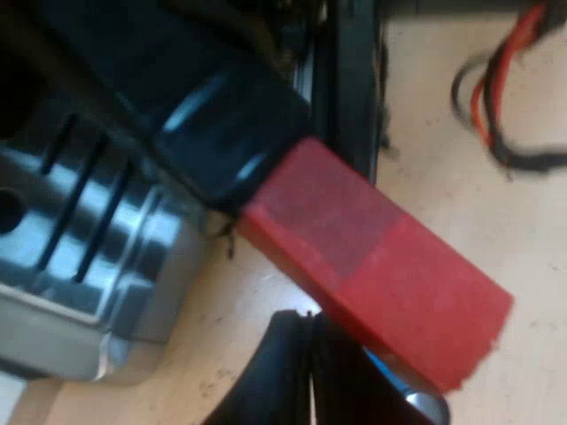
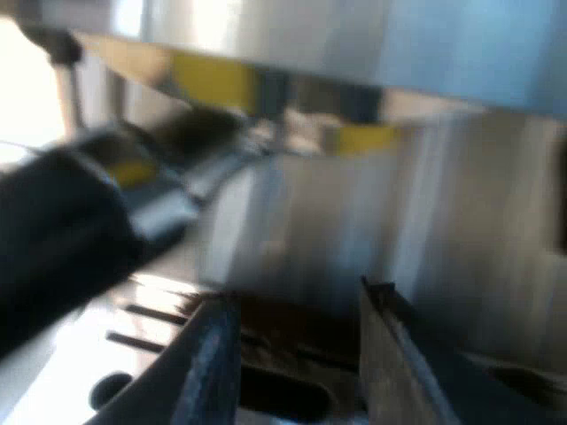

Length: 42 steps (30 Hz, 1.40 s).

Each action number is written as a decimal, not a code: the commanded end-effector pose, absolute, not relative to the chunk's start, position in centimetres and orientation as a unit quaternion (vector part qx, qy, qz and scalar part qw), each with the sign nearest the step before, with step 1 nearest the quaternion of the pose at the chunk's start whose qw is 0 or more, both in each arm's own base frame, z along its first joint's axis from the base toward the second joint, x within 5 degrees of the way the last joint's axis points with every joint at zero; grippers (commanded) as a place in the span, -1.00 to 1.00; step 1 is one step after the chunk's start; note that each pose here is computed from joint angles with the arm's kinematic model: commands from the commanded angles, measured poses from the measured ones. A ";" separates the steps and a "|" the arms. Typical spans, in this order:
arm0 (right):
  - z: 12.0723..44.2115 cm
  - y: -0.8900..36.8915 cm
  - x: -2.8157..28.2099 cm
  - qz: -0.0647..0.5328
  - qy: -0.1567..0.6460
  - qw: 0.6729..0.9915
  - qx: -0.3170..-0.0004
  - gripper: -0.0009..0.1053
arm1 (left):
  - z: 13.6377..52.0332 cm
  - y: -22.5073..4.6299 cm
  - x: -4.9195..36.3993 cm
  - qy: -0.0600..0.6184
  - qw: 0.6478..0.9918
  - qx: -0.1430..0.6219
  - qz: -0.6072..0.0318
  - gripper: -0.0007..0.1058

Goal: Put the handle in the coffee machine

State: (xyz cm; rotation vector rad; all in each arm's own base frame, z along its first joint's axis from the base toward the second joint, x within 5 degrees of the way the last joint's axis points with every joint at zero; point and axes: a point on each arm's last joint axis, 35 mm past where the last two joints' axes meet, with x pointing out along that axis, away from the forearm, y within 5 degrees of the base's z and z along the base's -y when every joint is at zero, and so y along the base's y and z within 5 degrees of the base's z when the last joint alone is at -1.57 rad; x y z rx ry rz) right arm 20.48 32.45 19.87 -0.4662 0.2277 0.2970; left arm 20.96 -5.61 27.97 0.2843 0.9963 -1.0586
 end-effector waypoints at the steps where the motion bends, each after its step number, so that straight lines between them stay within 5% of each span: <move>1: 20.5 31.1 20.2 0.150 0.127 0.950 -0.242 -0.28 | 28.2 -6.3 19.9 0.444 0.716 0.087 -0.531 -0.98; 9: 20.8 27.3 17.2 0.194 0.168 0.929 -0.268 -0.28 | 28.4 -6.4 20.1 0.432 0.720 0.074 -0.537 -0.98; 17: 24.3 24.9 13.6 0.261 0.174 0.909 -0.275 -0.28 | 28.5 -6.6 20.5 0.417 0.729 0.070 -0.538 -0.98; 31: 31.4 21.6 9.3 0.335 0.100 0.921 -0.171 -0.15 | 29.0 -8.6 20.6 0.364 0.716 0.076 -0.590 -0.98; 36: 32.4 20.0 8.8 0.331 0.117 0.923 -0.157 0.15 | 29.4 -11.3 20.3 0.337 0.704 0.088 -0.619 -0.98; 42: 33.1 19.0 8.4 0.332 0.114 0.925 -0.144 0.16 | 29.8 -12.2 20.8 0.311 0.717 0.113 -0.614 -0.98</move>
